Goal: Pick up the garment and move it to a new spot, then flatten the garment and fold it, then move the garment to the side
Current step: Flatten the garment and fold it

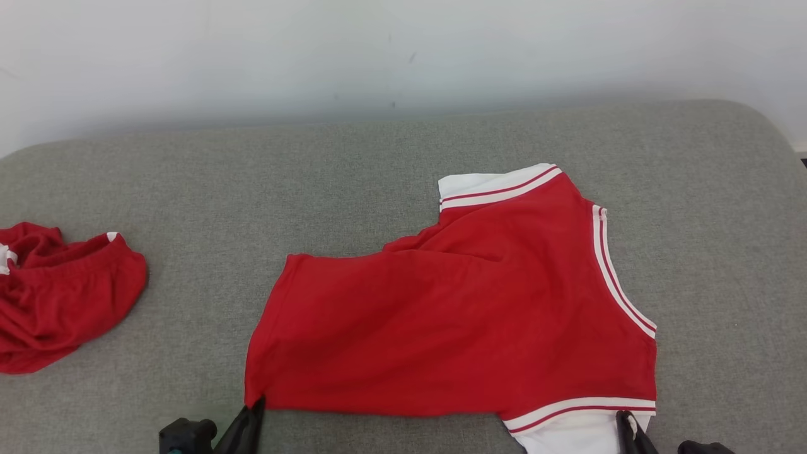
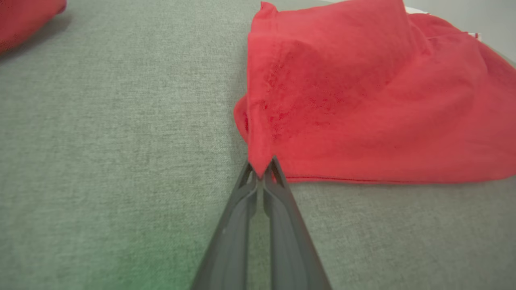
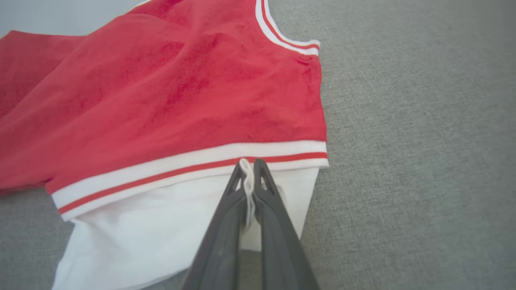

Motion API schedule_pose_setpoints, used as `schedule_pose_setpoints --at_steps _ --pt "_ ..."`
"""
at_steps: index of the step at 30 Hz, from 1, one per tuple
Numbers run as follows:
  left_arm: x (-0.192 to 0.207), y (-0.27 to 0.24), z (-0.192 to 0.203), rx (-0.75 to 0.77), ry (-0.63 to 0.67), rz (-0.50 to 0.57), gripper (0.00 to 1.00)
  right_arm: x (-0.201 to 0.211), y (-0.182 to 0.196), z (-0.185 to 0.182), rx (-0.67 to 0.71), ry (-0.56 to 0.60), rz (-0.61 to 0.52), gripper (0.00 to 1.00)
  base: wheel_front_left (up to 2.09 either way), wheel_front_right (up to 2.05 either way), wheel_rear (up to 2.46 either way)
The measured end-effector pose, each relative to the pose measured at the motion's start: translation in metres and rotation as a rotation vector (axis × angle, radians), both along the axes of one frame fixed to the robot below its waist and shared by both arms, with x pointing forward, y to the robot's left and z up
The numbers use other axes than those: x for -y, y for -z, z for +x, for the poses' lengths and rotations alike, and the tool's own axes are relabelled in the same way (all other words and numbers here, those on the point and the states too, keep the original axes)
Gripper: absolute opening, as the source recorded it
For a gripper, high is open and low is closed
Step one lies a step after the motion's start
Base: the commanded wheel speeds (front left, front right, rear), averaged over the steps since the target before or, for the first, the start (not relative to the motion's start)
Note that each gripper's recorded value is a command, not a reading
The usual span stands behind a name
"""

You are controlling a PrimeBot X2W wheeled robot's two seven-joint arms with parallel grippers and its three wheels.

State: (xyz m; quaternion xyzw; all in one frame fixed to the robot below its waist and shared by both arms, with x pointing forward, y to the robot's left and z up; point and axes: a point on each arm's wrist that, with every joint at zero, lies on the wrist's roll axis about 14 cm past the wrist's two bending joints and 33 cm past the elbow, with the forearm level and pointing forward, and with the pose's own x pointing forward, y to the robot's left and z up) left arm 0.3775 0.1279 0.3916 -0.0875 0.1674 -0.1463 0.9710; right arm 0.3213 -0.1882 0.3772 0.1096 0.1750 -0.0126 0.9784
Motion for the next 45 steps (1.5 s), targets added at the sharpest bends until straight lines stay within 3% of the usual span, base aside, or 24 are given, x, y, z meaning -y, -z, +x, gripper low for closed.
schedule_pose_setpoints --at_steps 8,14,25,29,39,45 --pt "-0.003 -0.037 0.012 0.127 -0.012 -0.040 0.00 0.005 -0.043 0.022 0.160 0.018 0.005 0.00 0.00 0.00 0.00" --pt "-0.003 -0.087 0.045 0.291 0.044 -0.001 0.00 0.004 -0.102 0.068 0.330 -0.030 -0.026 0.00 0.00 0.00 0.00" --pt "0.024 -0.224 0.152 0.533 0.202 0.077 0.00 0.017 -0.223 0.186 0.563 -0.079 -0.076 0.00 0.00 0.00 0.00" --pt "0.025 -0.261 0.187 0.569 0.197 0.060 0.00 0.019 -0.263 0.223 0.625 -0.082 -0.083 0.00 0.00 0.00 0.00" --pt "0.033 -0.362 0.284 0.690 0.164 0.029 0.00 0.016 -0.406 0.321 0.842 -0.088 -0.117 0.00 0.00 0.00 0.00" --pt "0.037 -0.379 0.323 0.721 0.138 0.024 0.00 0.014 -0.438 0.361 0.877 -0.072 -0.199 0.00 0.00 0.00 0.00"
